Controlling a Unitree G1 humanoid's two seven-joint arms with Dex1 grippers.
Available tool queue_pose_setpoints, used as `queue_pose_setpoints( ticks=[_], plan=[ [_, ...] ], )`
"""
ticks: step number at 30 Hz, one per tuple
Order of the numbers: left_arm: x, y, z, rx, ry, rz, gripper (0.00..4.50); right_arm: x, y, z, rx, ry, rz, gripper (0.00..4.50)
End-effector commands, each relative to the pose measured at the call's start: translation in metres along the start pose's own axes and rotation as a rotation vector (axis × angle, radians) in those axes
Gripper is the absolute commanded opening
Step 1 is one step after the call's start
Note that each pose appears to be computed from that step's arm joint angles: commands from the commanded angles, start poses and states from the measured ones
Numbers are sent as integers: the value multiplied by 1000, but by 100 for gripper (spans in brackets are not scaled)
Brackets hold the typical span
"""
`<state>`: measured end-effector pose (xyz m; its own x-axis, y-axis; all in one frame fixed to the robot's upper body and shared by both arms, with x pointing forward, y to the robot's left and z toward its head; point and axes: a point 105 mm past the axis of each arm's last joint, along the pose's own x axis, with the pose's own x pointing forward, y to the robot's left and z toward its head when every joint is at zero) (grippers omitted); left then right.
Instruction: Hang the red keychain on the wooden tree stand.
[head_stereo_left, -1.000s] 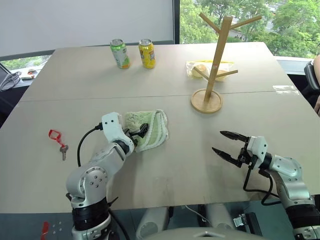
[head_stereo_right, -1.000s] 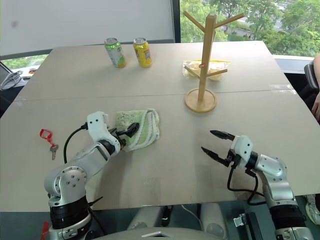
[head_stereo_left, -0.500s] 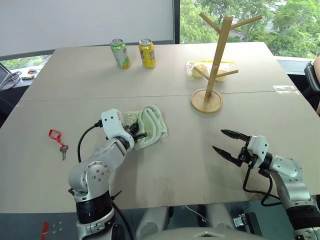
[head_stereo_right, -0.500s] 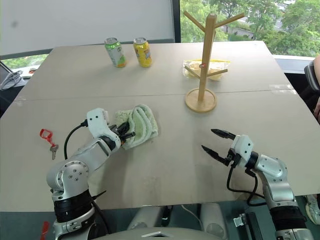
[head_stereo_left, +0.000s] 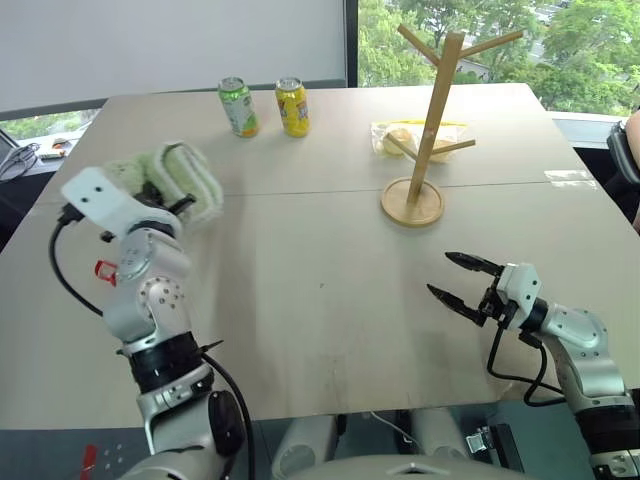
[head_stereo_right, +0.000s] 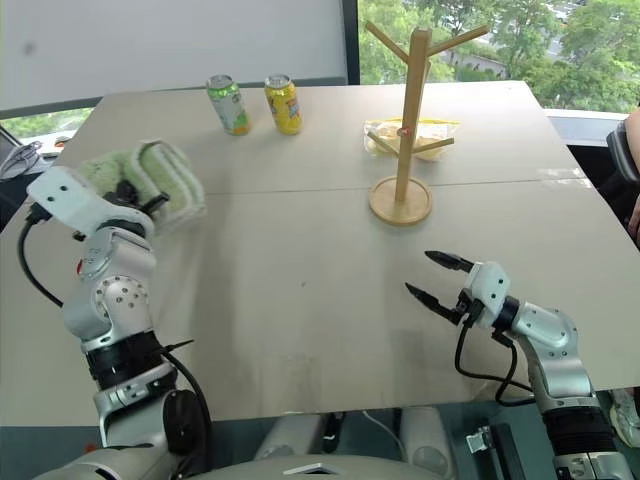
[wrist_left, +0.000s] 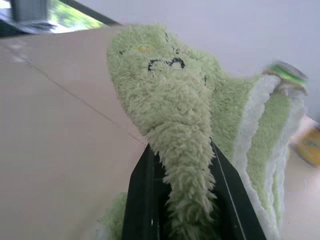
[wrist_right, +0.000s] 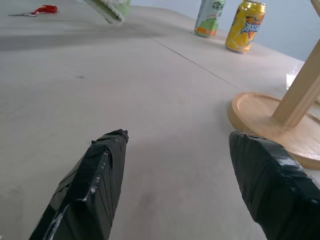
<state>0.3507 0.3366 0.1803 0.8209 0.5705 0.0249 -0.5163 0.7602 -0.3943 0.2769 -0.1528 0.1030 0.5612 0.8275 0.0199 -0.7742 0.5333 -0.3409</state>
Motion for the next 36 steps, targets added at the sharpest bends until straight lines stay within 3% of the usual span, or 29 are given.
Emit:
queue_pose_setpoints(
  ticks=[1, 7, 15, 23, 26, 33, 36],
  plan=[
    [16, 15, 17, -10, -107, 54, 1, 5, -4, 16, -32, -37, 0, 348],
    [41, 30, 18, -58, -152, 75, 1, 8, -6, 19, -27, -44, -5, 348],
    [58, 4, 41, -104, -240, -103, 1, 11, -7, 21, -19, -54, -18, 348],
    [72, 9, 31, -141, -180, -71, 1, 12, -8, 21, -11, -56, -36, 348],
    [72, 10, 21, -135, -155, -69, 108, 11, -8, 21, -9, -52, -41, 348],
    [71, 11, 13, -124, -140, -71, 446, 11, -8, 21, -7, -51, -45, 348],
    [69, 14, 12, -116, -138, -65, 446, 11, -7, 24, 4, -59, -28, 348]
  ],
)
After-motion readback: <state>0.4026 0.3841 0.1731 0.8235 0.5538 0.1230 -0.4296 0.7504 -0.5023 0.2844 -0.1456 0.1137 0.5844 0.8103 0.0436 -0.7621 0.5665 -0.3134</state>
